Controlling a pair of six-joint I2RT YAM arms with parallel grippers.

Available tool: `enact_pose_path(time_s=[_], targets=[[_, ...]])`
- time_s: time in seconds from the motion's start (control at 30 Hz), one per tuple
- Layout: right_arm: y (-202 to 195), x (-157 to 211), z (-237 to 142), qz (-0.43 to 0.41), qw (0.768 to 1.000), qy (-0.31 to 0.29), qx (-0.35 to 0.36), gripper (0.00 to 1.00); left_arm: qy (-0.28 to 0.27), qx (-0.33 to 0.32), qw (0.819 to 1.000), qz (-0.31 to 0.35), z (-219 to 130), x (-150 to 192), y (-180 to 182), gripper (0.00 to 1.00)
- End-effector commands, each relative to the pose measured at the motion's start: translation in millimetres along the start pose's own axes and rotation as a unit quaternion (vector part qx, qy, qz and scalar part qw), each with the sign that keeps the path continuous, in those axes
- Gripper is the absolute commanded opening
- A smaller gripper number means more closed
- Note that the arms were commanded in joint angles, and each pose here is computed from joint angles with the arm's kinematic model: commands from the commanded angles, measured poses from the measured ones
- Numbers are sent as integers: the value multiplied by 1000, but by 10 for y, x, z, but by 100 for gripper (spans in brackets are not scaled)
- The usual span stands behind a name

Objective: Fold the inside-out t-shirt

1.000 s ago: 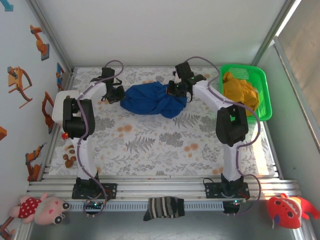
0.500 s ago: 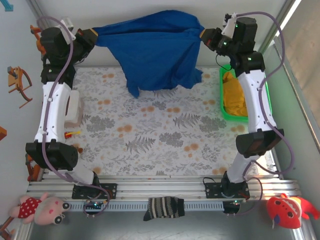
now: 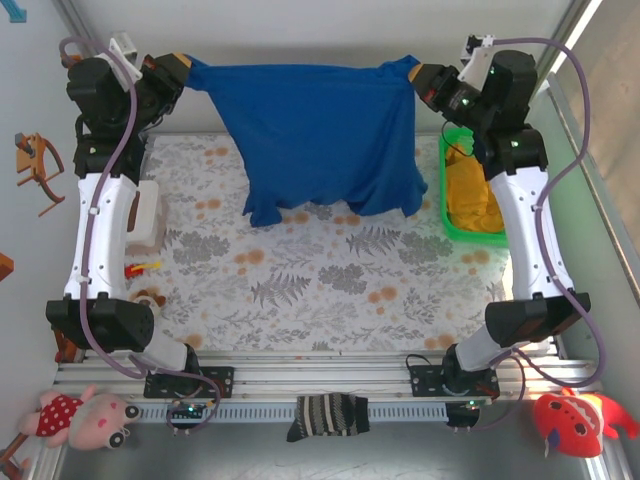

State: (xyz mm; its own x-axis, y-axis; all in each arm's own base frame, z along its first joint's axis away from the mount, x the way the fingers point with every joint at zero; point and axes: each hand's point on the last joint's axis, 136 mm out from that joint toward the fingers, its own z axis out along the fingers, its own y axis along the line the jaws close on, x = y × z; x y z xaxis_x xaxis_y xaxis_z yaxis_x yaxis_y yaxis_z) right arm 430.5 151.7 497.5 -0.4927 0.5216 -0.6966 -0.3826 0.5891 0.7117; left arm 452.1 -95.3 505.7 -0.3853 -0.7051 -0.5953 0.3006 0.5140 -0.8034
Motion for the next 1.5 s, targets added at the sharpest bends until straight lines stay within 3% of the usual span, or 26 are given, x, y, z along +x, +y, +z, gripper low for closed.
enact_pose_path(time_s=[0.0,0.33,0.67,0.97,1.13,1.33,1.47], targets=[[11,-124,-89,-7,1000,-29,-5,0,-24,2,1000,8,-103,-144,-20,0],[192,-73,-307,-13,999,-41,-32,0,-42,34,997,49,-410,-231,-446,0],[477,-95,-609,-5,996,-65,-65,0,-28,41,999,21,-450,-136,-433,0],[899,-254,-915,-21,989,-94,-108,0,-73,55,995,44,-731,-306,-761,0],[659,-205,-676,-6,993,-77,-89,0,-50,23,998,35,-464,-286,-453,0],[-86,-5,-5,32,998,-31,-33,0,6,-33,999,-7,209,-132,393,0],[-347,-7,414,39,999,-10,-34,0,27,-53,998,-23,617,-186,784,0]])
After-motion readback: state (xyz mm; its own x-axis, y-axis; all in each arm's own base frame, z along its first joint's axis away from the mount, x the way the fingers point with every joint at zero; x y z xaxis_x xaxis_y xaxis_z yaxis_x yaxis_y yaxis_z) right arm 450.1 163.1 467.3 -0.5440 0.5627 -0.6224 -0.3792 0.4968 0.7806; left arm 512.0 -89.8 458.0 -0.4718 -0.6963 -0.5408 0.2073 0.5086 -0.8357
